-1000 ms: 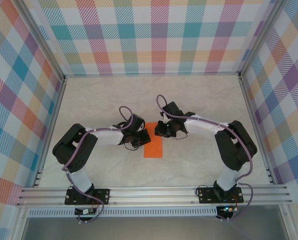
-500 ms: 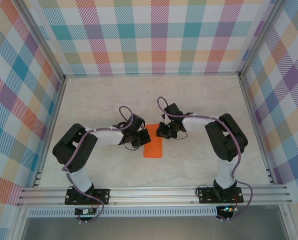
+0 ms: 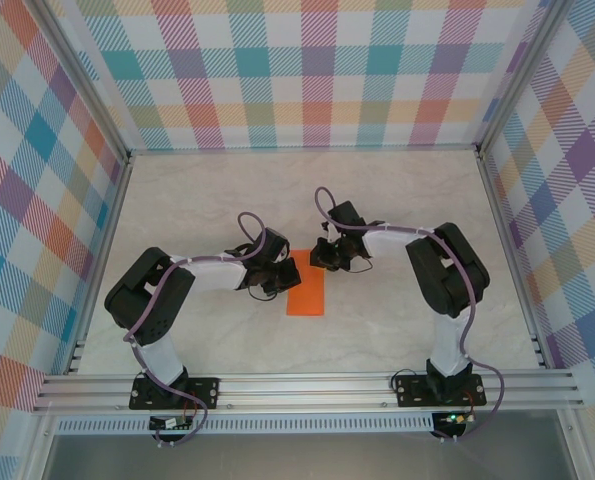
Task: Fold a paper plane with a square sheet of paper (pick it up from the middle)
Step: Fold the square sheet of paper in half at the center of the table.
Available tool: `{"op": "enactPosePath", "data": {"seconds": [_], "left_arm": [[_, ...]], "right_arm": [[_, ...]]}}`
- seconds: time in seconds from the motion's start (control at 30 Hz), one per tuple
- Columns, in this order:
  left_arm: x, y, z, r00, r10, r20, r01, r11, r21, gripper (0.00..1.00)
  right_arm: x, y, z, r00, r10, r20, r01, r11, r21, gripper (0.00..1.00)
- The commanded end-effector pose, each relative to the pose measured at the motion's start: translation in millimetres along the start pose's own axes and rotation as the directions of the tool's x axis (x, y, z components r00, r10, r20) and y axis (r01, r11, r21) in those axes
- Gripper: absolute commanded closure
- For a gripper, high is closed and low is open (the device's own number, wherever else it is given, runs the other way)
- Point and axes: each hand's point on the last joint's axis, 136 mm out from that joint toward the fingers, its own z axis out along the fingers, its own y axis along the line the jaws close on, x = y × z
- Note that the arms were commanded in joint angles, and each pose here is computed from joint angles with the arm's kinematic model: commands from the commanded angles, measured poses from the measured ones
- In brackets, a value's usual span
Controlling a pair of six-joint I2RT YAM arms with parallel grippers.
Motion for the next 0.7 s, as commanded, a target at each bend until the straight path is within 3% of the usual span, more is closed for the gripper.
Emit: {"op": "enactPosePath", "data": {"seconds": [0.0,0.27,0.67], "left_arm": [[26,47,3,0.998,-0.025,-0.059,0.015,0.985,-0.169,0.93],[27,49,1,0.998,-0.026,-0.056,0.016,0.984,-0.176,0.93],[25,46,1,0.998,-0.025,-0.056,0.015,0.986,-0.169,0.93]], "right_arm": [[-9,-15,8,1.000,0.024,0.013,-0.024,0.999,0.034,0.86],[-26,13,-14,0.998,-0.004,0.069,0.006,0.999,-0.032,0.83],[-33,-27,8,0.996,0.070,0.055,-0.073,0.996,0.056,0.84]]}}
